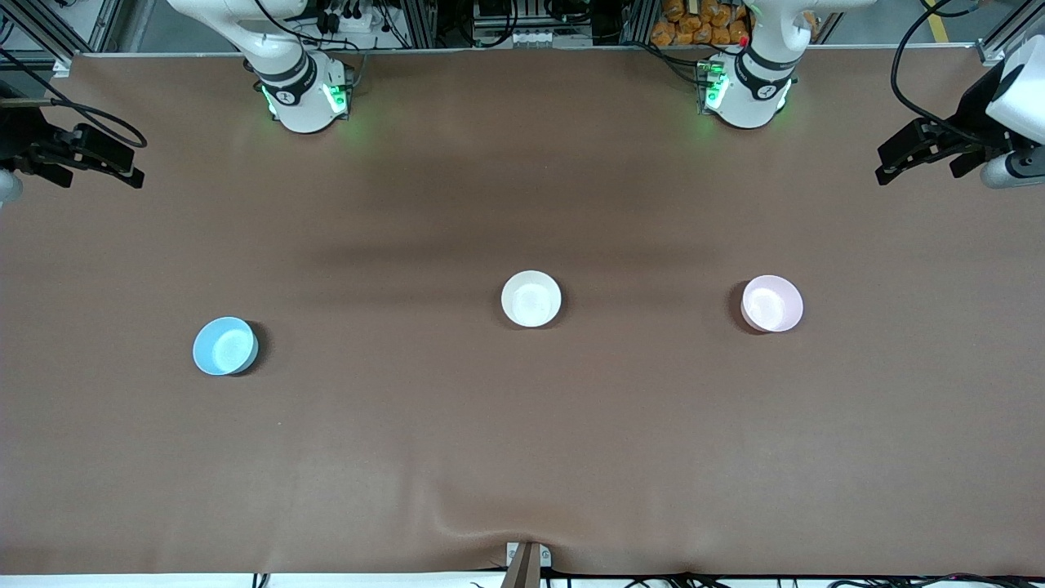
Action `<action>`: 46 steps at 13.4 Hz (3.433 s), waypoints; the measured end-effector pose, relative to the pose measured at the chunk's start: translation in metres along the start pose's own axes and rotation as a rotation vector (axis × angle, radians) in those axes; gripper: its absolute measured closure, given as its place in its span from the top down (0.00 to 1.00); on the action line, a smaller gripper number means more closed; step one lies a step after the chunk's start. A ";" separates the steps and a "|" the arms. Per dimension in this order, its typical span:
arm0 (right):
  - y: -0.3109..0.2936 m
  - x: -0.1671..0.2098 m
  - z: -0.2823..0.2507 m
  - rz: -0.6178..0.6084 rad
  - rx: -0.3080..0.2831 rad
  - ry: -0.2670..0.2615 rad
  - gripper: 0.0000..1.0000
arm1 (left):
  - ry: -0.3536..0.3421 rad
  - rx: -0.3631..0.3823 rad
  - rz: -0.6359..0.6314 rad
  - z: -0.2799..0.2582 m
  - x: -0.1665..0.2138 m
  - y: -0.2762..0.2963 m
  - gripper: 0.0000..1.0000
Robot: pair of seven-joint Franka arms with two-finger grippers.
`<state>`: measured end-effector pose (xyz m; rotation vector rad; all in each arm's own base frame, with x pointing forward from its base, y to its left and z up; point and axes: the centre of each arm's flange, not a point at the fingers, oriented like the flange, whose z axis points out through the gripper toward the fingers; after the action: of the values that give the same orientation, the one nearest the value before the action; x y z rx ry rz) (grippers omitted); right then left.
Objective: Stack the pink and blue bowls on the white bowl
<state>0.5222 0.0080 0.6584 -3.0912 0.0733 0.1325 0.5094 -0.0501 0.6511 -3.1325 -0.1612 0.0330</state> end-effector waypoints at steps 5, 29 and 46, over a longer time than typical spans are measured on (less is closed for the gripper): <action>0.000 0.000 0.000 0.000 0.000 0.000 1.00 | -0.006 0.001 0.000 0.003 0.000 0.000 1.00; 0.000 0.000 0.000 0.001 0.000 -0.002 1.00 | -0.026 0.010 0.028 0.123 0.021 0.066 1.00; 0.001 0.000 0.001 0.001 0.000 -0.002 1.00 | 0.051 -0.042 -0.145 0.335 0.053 -0.028 1.00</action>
<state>0.5222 0.0075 0.6577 -3.0909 0.0752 0.1361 0.5525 -0.0157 0.3154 -3.1496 -0.3926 -0.0507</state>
